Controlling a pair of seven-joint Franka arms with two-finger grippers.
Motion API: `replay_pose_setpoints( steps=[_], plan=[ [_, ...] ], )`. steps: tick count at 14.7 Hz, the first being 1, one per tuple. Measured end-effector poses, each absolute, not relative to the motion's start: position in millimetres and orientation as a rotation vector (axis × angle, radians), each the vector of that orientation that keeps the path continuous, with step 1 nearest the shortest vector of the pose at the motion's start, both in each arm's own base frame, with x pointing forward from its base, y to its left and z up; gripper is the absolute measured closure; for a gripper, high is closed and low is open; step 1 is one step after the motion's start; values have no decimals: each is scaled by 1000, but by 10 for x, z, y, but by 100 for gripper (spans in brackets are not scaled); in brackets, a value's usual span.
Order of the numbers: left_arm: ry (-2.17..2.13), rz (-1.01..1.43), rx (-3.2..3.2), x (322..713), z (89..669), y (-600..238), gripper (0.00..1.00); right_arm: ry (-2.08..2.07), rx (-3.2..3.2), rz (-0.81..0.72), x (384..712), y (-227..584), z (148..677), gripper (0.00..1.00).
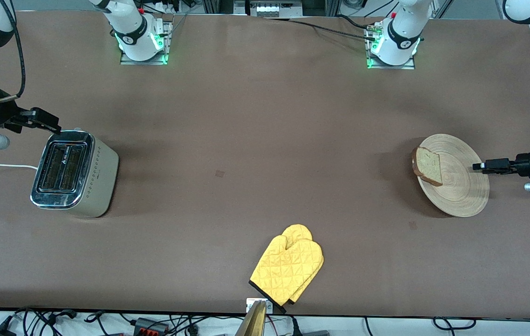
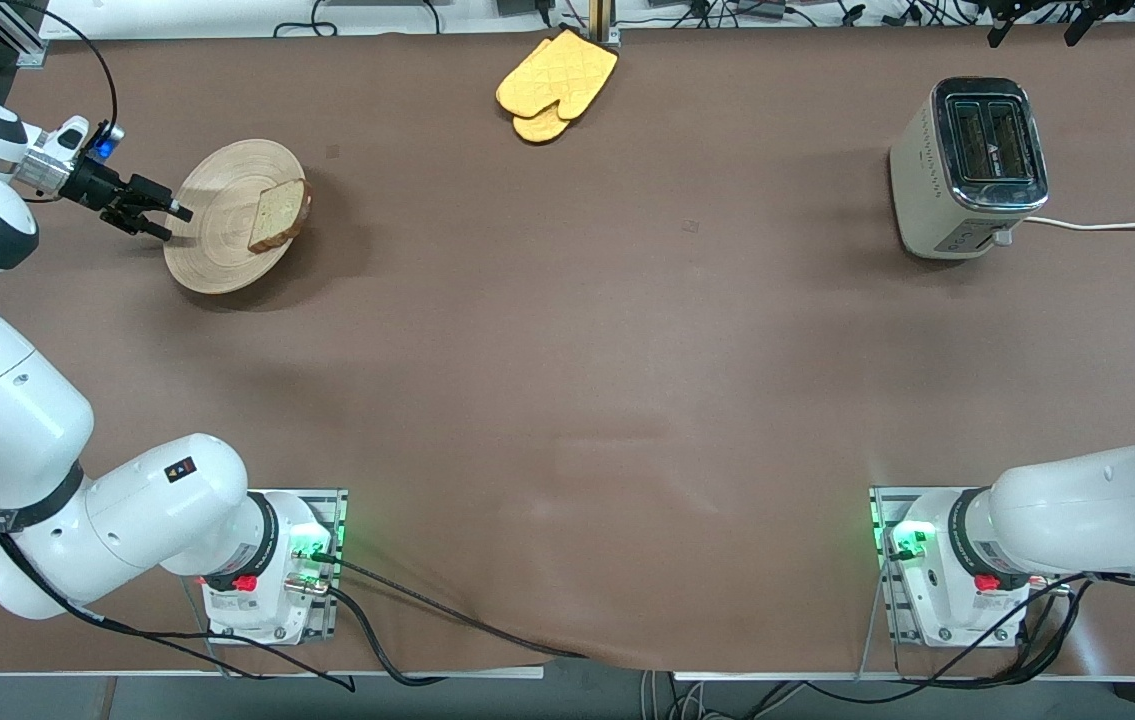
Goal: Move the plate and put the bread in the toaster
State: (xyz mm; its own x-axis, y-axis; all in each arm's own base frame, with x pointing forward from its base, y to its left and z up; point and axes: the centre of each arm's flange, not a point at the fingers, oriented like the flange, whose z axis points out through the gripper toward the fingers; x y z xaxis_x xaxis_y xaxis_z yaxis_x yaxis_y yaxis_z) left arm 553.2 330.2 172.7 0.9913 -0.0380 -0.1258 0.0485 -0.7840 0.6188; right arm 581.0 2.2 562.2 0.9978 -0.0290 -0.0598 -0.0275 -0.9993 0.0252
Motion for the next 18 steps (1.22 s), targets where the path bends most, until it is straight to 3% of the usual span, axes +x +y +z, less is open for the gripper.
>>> replay_pose_setpoints(
  steps=[6, 7, 8, 13, 18],
  plan=[
    [-5, -129, 2420, 5515, 1543, 3280, 4, -45, 3115, -94, 5810, 17, 5621, 0],
    [-11, -125, 2420, 5519, 1544, 3282, 12, -45, 3115, -94, 5810, 17, 5621, 0],
    [-14, -122, 2421, 5525, 1551, 3284, 13, -45, 3115, -94, 5810, 17, 5621, 0],
    [-51, -122, 2445, 5596, 1629, 3292, 56, -45, 3115, -96, 5809, 16, 5620, 0],
    [-58, -121, 2447, 5620, 1652, 3284, 61, -45, 3115, -98, 5808, 17, 5619, 0]
  ],
)
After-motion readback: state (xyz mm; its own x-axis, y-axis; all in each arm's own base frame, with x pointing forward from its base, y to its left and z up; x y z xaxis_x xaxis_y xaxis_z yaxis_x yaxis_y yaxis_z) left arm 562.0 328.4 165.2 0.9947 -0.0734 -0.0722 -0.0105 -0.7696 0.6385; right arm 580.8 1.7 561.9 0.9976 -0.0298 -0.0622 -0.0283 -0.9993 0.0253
